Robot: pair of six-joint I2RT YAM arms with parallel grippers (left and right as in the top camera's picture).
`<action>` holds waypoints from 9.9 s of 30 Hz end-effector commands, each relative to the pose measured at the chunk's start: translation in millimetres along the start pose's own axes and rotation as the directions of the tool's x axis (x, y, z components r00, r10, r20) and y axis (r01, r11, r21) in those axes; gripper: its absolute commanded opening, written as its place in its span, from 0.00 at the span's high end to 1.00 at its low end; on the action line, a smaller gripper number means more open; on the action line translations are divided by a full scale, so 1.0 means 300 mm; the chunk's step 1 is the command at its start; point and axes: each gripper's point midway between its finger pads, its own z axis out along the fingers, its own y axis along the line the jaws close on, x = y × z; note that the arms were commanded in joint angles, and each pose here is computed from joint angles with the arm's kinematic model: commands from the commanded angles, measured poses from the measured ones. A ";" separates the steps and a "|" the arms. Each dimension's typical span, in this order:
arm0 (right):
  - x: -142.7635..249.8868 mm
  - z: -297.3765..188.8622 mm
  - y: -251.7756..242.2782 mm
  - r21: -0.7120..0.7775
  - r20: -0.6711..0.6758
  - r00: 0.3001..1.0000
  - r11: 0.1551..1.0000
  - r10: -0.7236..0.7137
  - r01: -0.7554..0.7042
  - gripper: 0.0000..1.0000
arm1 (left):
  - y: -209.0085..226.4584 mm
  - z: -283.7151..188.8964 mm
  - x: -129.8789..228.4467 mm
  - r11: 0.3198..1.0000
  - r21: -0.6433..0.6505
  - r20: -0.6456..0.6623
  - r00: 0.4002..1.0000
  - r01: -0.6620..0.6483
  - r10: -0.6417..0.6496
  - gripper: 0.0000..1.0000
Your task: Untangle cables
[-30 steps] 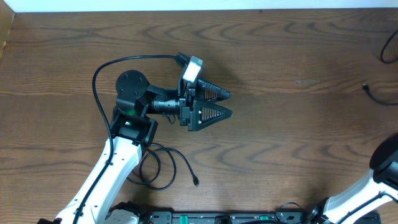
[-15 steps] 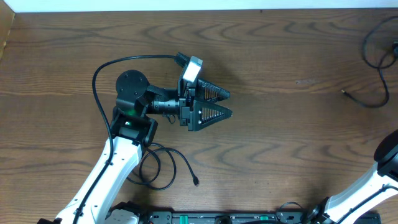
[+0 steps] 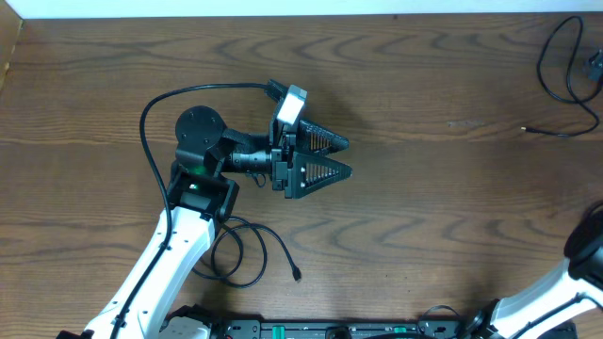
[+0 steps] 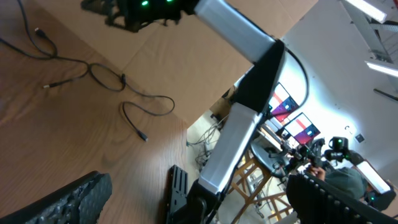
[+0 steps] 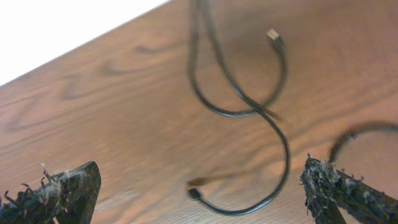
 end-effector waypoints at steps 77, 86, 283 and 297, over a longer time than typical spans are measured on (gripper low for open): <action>0.854 -0.235 1.250 -0.765 -0.060 0.540 0.386 -0.840 0.515 0.01 | 0.412 -1.397 0.387 -0.488 -0.708 0.548 0.833 0.511 0.077 0.02; 1.168 -0.266 1.334 -0.836 0.028 0.343 0.167 -0.939 0.523 0.01 | 0.389 -1.404 0.449 -0.553 -0.678 0.565 0.824 0.484 0.029 0.02; 0.521 -0.301 0.413 -0.215 0.096 0.975 0.953 -0.198 0.215 0.01 | 0.392 -1.399 0.453 -0.549 -0.679 0.571 0.821 0.487 0.022 0.02; 0.521 -0.301 0.413 -0.215 0.096 0.975 0.953 -0.198 0.215 0.01 | 0.474 -1.112 0.495 -0.392 -0.861 0.394 0.913 0.324 -0.110 0.02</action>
